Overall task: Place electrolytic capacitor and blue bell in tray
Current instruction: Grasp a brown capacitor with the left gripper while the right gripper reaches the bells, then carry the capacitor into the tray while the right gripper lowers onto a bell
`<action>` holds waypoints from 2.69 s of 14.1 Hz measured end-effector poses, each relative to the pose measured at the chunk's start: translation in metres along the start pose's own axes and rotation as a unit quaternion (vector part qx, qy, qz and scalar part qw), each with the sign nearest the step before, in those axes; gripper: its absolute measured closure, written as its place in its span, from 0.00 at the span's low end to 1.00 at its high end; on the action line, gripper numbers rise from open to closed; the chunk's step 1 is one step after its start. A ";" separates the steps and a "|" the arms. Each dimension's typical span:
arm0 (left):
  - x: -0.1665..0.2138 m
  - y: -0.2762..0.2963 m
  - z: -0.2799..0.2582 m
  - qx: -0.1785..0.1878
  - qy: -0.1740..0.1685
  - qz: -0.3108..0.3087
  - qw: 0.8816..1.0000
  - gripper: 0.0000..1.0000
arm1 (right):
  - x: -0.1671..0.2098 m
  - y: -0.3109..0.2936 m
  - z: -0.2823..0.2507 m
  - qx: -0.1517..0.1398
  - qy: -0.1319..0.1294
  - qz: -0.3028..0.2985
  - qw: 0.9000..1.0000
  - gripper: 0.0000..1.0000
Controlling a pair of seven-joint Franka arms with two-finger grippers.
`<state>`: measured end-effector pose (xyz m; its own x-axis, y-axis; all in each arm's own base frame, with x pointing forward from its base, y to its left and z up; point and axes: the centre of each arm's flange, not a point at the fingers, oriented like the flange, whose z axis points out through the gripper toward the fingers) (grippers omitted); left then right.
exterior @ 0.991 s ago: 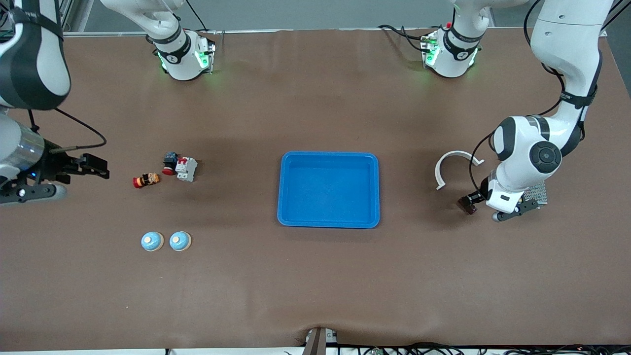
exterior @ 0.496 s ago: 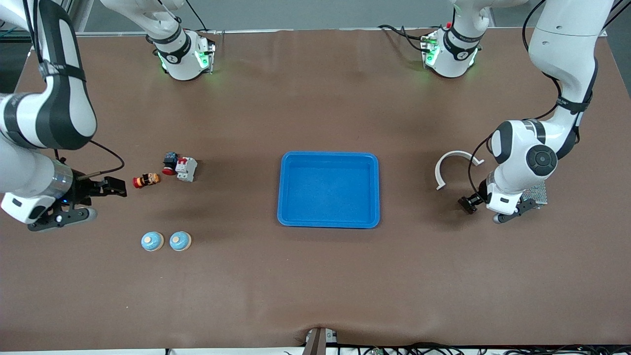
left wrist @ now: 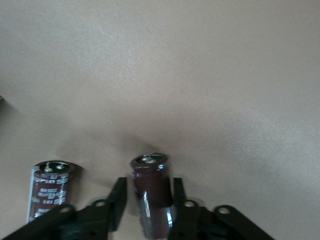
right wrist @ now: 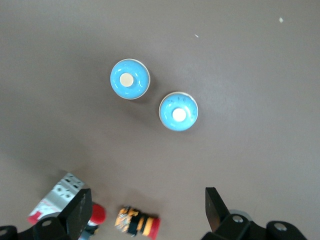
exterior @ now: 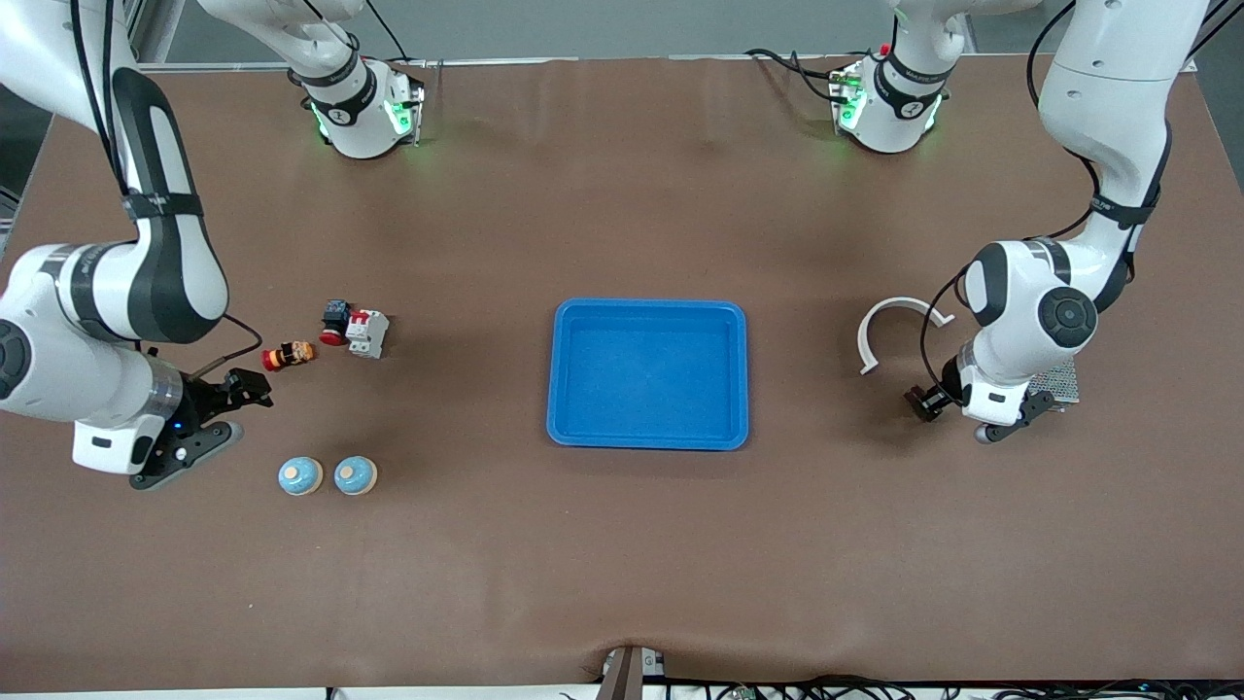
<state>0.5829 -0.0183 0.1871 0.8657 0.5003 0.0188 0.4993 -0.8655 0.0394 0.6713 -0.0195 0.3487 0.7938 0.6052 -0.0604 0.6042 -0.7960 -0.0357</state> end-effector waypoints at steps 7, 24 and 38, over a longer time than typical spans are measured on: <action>0.002 0.002 0.002 -0.002 0.002 -0.002 1.000 0.66 | 0.008 0.021 0.073 -0.009 0.006 -0.106 0.994 0.00; -0.049 0.155 -0.088 0.001 -0.022 0.042 0.999 0.66 | 0.028 0.020 0.124 -0.041 0.033 -0.208 0.977 0.00; -0.211 0.272 -0.070 0.028 -0.037 -0.055 0.997 0.66 | 0.029 0.021 0.159 -0.030 0.043 -0.199 0.979 0.00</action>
<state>0.5334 -0.3577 0.2640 0.8045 0.5913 -0.0558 0.5914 -0.8062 -0.0178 0.6954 -0.0200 0.1873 0.4953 0.8682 0.0297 0.8681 -0.4959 0.0191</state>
